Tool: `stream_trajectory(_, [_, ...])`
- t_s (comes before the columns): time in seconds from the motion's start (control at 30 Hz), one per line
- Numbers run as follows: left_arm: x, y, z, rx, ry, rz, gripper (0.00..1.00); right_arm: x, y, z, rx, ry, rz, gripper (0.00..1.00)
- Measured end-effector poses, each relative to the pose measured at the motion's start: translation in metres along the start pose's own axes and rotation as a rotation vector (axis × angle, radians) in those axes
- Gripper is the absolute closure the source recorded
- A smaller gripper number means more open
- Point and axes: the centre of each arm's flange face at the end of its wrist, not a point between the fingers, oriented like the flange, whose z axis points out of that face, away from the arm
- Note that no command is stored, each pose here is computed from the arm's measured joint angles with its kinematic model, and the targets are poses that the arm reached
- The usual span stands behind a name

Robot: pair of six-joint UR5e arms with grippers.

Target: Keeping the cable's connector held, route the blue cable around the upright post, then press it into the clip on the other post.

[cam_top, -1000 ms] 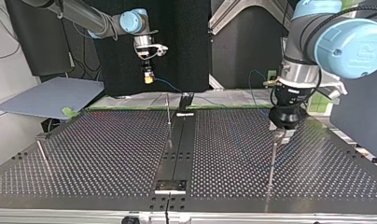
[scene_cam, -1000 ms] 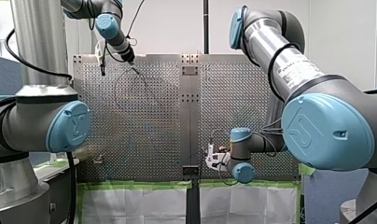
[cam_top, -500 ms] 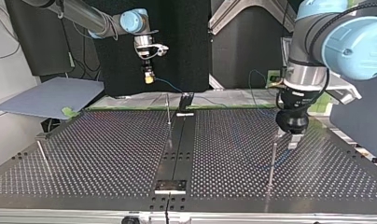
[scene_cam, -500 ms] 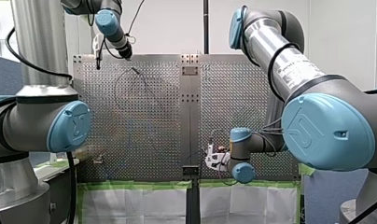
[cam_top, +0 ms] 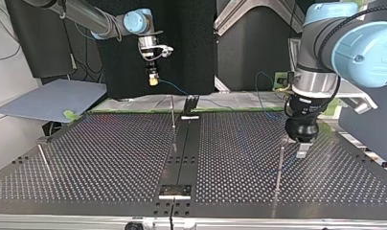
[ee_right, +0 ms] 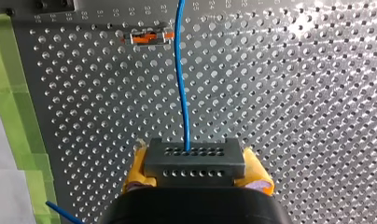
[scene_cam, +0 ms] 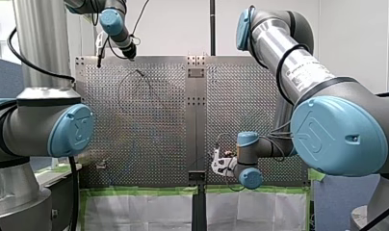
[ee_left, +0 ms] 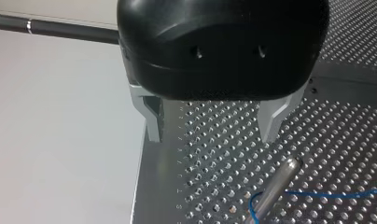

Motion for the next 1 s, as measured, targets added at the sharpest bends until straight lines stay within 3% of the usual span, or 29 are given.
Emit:
stream_trajectory(0.4, [0.002, -0.002, 0.000, -0.017, 0.006, -0.010, 0.00, 0.000, -0.004, -0.001, 0.008, -0.002, 0.004, 1.00])
stream_trajectory(0.7, [0.013, -0.003, 0.001, -0.047, 0.063, -0.009, 0.00, 0.000, -0.006, -0.001, 0.018, 0.000, 0.006, 1.00])
stream_trajectory(1.0, [0.015, -0.007, -0.003, -0.053, 0.083, -0.045, 0.00, 0.000, -0.007, -0.002, 0.020, 0.000, 0.007, 1.00])
